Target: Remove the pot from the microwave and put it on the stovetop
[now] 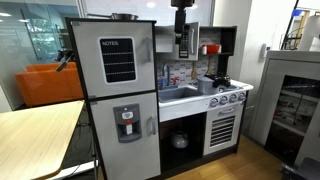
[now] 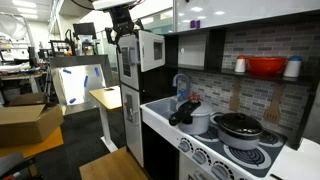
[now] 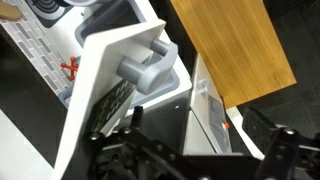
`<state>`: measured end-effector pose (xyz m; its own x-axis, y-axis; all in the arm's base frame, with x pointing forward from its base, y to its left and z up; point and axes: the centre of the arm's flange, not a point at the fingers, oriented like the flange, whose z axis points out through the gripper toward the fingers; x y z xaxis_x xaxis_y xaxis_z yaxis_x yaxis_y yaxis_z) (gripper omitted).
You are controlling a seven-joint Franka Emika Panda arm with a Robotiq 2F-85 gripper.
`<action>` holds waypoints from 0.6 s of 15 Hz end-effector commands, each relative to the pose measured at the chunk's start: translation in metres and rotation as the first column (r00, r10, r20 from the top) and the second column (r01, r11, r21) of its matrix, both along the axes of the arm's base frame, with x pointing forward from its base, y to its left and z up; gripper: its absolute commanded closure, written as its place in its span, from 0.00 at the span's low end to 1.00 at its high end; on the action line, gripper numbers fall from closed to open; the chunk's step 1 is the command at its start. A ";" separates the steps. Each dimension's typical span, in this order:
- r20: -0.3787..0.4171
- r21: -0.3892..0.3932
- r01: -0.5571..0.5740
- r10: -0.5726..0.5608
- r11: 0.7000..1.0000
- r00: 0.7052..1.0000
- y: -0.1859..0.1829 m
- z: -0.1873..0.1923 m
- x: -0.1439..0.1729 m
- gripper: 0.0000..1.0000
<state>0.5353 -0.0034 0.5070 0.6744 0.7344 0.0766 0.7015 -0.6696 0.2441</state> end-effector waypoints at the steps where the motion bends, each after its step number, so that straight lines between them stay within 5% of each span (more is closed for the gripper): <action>1: 0.038 -0.059 0.003 -0.001 0.998 0.999 -0.012 -0.003 0.009 0.00; 9: 0.113 -0.143 0.026 -0.009 0.989 0.994 -0.031 -0.015 0.020 0.00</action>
